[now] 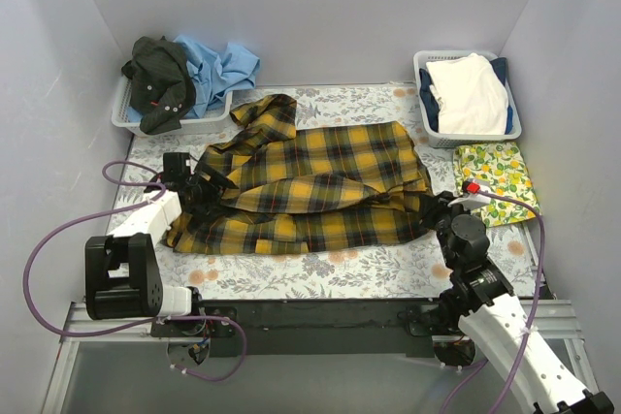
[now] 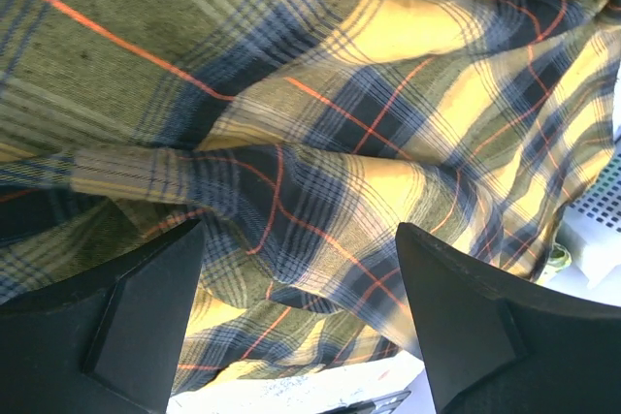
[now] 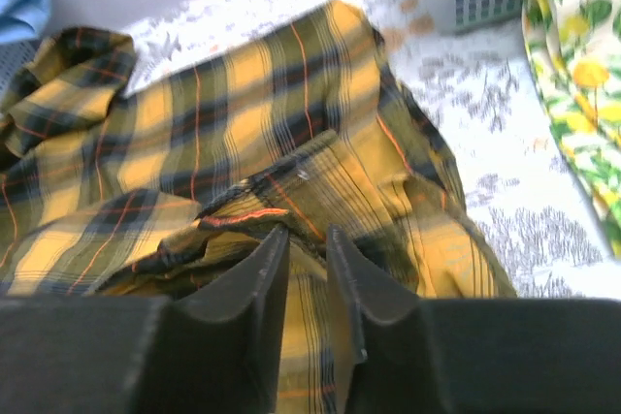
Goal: Fold and stack the long sleeve shirts
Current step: Fold the shirt
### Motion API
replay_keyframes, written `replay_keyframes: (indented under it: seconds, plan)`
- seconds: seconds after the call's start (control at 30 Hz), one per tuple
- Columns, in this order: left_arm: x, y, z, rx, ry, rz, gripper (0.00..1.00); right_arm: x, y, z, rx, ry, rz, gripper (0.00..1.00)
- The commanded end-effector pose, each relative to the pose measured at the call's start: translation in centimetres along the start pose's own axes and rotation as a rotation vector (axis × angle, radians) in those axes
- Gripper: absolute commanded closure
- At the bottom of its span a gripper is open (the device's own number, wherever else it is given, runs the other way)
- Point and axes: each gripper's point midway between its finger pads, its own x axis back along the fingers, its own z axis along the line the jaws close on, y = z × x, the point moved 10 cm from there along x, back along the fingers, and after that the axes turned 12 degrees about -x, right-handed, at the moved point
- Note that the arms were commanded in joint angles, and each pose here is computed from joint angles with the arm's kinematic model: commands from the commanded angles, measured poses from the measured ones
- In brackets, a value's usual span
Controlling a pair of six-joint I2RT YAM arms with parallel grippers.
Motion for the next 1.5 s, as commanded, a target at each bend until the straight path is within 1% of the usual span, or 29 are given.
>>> replay_keyframes:
  seconds: [0.0,0.07,0.2,0.27,0.3,0.47,0.53,0.57,0.63,0.67,0.7,0.77,0.8,0.87,0.97,1.1,1.23,1.47]
  plan:
    - [-0.2,0.2,0.9,0.023,0.057,-0.023,0.21,1.4,0.3,0.2,-0.101,-0.062,0.070,0.65]
    - [-0.4,0.3,1.4,0.034,0.091,-0.030,0.21,1.8,0.9,0.3,-0.138,-0.093,0.058,0.63]
    - [-0.5,0.5,2.3,0.056,0.138,-0.038,0.21,2.5,2.6,0.6,-0.152,-0.121,-0.014,0.60]
    - [-0.5,0.5,2.5,0.054,0.141,-0.032,0.21,2.4,3.0,0.6,-0.145,-0.130,-0.031,0.58]
    - [-0.5,0.6,2.7,0.056,0.145,-0.037,0.21,2.3,3.0,0.7,-0.137,-0.141,-0.014,0.57]
    - [-0.6,0.8,2.9,0.063,0.141,-0.031,0.21,1.8,3.7,1.4,-0.152,-0.165,-0.015,0.55]
    - [-0.6,0.8,2.9,0.065,0.135,-0.026,0.21,1.2,3.5,1.7,-0.152,-0.178,0.010,0.52]
    - [-0.7,0.8,2.9,0.065,0.134,-0.025,0.21,0.9,3.5,2.2,-0.147,-0.152,0.036,0.51]
    - [-0.7,0.8,2.9,0.061,0.127,-0.022,0.21,-0.2,2.5,2.5,-0.130,-0.172,0.122,0.51]
    - [-0.7,0.8,2.9,0.058,0.125,-0.022,0.21,-0.5,2.8,3.3,-0.129,-0.148,0.166,0.50]
    - [-0.7,0.8,2.9,0.050,0.124,-0.020,0.21,-1.3,1.6,3.1,-0.116,-0.206,0.256,0.50]
    - [-0.6,0.9,2.9,0.045,0.118,-0.016,0.21,-1.9,1.4,3.8,-0.127,-0.256,0.340,0.50]
    - [-0.6,0.9,2.8,0.044,0.116,-0.016,0.21,-2.2,0.4,3.4,-0.102,-0.310,0.418,0.50]
    - [-0.5,0.9,2.7,0.040,0.112,-0.016,0.21,-2.5,-0.6,3.1,-0.099,-0.378,0.499,0.50]
    - [-0.5,0.9,2.7,0.034,0.107,-0.012,0.21,-2.7,-1.4,2.5,-0.082,-0.446,0.548,0.50]
    - [-0.4,0.8,2.9,0.033,0.107,-0.008,0.21,-2.8,-1.4,2.0,-0.045,-0.555,0.558,0.52]
    - [-0.5,0.5,3.1,0.035,0.112,-0.001,0.21,-2.6,-1.6,0.9,0.027,-0.665,0.559,0.53]
    - [-0.5,0.4,3.5,0.040,0.124,0.003,0.21,-2.8,-2.7,-0.4,0.094,-0.697,0.561,0.53]
